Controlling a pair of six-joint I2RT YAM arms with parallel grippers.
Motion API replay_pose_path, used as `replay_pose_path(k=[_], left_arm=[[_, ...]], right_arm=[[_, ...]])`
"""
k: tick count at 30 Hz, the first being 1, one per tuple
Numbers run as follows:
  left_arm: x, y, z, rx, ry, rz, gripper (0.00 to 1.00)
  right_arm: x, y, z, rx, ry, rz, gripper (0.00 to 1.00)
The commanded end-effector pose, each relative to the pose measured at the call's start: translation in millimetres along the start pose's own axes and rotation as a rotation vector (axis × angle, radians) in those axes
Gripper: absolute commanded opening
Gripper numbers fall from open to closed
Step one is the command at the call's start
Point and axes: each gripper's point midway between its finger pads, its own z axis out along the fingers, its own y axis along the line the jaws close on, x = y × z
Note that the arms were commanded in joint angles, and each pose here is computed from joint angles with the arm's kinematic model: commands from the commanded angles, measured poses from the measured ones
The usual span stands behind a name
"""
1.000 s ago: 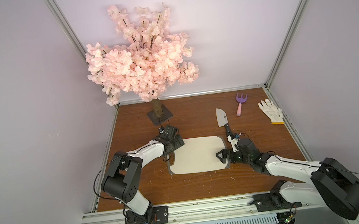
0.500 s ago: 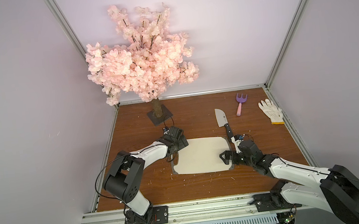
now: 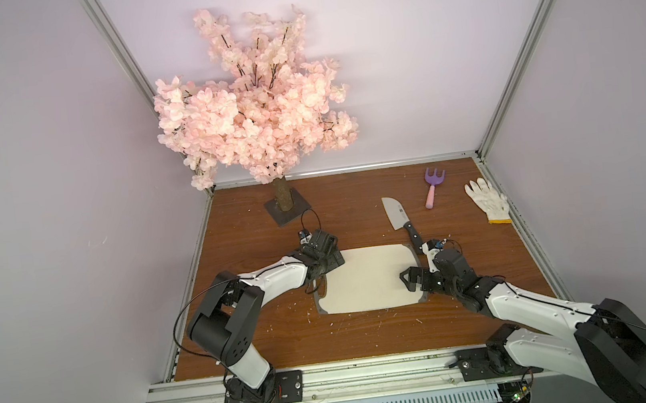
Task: Align the knife with the edge of the cutting board
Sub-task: Adjust the work surface at the center of the board.
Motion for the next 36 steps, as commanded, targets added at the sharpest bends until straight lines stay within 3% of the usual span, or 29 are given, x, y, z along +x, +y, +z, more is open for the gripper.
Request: replay_pose_path(k=[1,14,36], left_arm=[[67.9,-10.1,11.1,0.067,0.248,-0.014,0.99],[64.0,-9.0,10.5,0.056,0.234,-0.011,0.99],[50.8,-2.9,-1.8,0.039,0.205,-0.004,0.99]], right_arm=[[-1.8,24.9,-0.1,-0.115,0.022,-0.016,0.99],[-8.7,25.7,-4.7,-0.133,0.016,-0.016,0.99],[-58.4,29.3,-38.5,-0.067,-0.054,-0.091,0.99]])
